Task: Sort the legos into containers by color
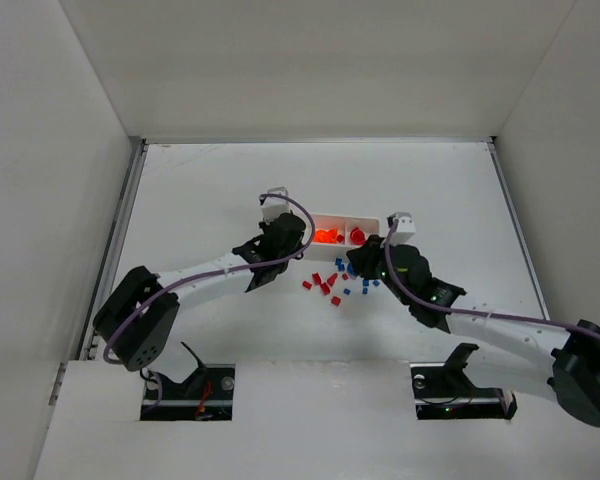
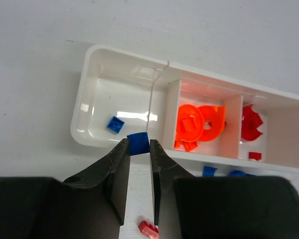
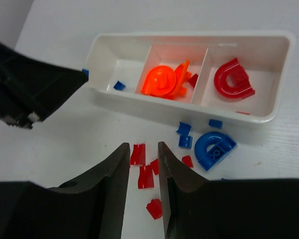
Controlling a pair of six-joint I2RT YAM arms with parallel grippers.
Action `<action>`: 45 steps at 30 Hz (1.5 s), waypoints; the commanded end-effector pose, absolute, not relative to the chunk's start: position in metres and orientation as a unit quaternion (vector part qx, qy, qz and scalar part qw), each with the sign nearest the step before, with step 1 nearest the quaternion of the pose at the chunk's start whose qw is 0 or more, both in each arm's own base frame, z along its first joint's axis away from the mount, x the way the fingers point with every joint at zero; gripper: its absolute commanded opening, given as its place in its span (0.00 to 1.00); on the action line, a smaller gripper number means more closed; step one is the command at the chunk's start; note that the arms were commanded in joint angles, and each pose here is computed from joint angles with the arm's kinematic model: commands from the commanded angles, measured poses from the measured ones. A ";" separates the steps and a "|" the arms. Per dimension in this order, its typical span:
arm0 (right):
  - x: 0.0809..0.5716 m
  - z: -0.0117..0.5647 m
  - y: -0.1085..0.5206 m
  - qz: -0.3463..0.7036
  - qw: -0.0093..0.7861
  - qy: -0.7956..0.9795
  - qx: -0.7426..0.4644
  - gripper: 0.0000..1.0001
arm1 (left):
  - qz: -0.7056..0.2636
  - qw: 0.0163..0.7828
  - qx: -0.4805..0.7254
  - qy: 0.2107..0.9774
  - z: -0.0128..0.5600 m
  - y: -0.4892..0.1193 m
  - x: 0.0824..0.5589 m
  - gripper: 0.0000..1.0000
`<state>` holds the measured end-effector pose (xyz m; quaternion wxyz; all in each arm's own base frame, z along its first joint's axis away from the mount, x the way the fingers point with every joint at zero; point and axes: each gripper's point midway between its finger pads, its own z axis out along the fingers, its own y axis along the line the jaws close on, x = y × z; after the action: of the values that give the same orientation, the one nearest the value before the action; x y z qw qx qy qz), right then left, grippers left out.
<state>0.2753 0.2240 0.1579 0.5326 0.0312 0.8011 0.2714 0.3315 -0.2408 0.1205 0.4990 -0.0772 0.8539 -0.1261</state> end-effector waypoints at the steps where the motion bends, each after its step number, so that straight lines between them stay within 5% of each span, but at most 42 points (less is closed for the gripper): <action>1: 0.274 0.163 0.238 0.255 0.540 0.802 0.023 0.35 | -0.136 0.510 -0.081 0.845 0.132 -0.246 0.354 0.13; 6: 0.259 0.141 0.258 0.235 0.524 0.819 -0.005 0.40 | -0.111 0.508 -0.092 0.849 0.122 -0.237 0.378 0.16; 15: 0.241 0.106 0.269 0.210 0.478 0.852 -0.041 0.46 | -0.114 0.518 -0.088 0.843 0.128 -0.235 0.375 0.41; 36: 0.214 0.043 0.292 0.165 0.406 0.891 -0.121 0.52 | -0.191 0.521 -0.051 0.830 0.131 -0.227 0.274 0.41; 45: 0.212 0.038 0.287 0.158 0.401 0.895 -0.113 0.38 | -0.206 0.505 -0.053 0.837 0.120 -0.224 0.254 0.42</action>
<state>0.2086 0.2789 0.0251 0.3886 -0.1233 0.9018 0.1436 0.2578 -0.2221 0.1109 0.4991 -0.0406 0.8455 -0.1853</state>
